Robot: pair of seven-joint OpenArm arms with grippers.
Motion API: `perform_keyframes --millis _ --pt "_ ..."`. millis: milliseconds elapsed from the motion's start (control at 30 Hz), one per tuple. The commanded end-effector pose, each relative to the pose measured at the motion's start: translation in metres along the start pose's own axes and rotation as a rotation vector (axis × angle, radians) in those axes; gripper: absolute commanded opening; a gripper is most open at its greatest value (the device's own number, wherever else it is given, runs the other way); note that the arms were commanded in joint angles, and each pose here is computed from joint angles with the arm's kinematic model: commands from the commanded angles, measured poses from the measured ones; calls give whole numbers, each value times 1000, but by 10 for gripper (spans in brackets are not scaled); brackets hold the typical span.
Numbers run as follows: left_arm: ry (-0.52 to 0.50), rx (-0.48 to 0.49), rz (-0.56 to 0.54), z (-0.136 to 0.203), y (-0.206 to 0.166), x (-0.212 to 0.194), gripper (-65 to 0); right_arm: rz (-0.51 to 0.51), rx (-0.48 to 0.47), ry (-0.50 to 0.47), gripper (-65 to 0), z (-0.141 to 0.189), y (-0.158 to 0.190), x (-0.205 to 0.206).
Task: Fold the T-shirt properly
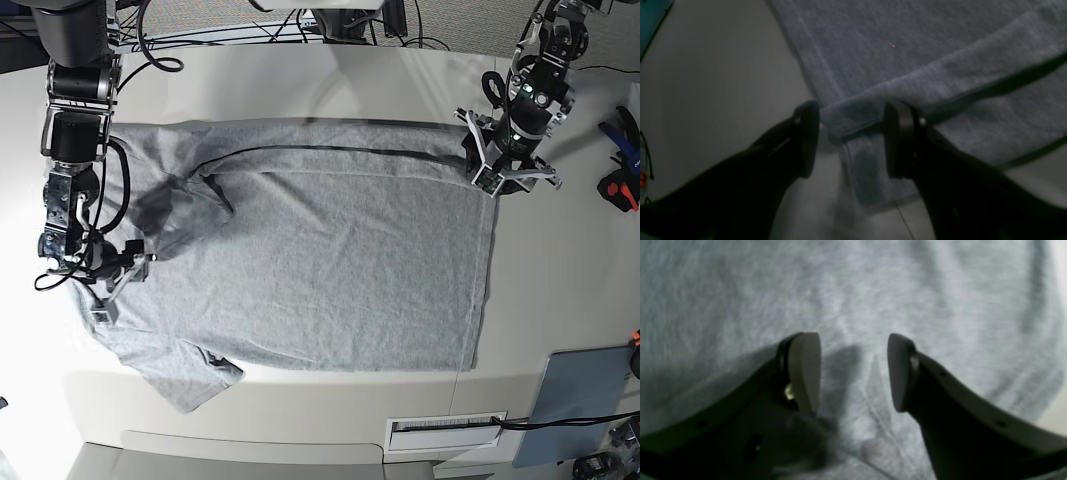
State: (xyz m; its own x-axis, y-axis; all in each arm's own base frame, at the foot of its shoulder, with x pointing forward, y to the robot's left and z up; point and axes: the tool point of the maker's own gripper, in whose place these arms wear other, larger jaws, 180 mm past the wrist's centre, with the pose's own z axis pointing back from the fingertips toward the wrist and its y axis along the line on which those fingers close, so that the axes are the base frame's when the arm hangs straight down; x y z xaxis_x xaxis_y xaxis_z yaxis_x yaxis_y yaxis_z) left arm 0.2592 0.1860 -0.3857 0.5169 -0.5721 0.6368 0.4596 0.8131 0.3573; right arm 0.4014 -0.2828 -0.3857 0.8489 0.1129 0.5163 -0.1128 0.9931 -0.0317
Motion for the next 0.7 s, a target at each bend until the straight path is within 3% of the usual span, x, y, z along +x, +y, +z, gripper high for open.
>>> perform_keyframes --millis 0,267,333,667 --pt "-34 24 -13 2 9 9 -334 14 -7 -57 -333 8 -4 22" --pt "-34 24 -13 2 10 9 -334 108 -33 -21 -364 -3 13 18" --pt "-34 25 -13 3 10 9 -334 110 -64 -23 -392 -3 8 19" --pt "-34 25 -13 3 10 9 -334 106 -101 -81 -394 -2 1 29"
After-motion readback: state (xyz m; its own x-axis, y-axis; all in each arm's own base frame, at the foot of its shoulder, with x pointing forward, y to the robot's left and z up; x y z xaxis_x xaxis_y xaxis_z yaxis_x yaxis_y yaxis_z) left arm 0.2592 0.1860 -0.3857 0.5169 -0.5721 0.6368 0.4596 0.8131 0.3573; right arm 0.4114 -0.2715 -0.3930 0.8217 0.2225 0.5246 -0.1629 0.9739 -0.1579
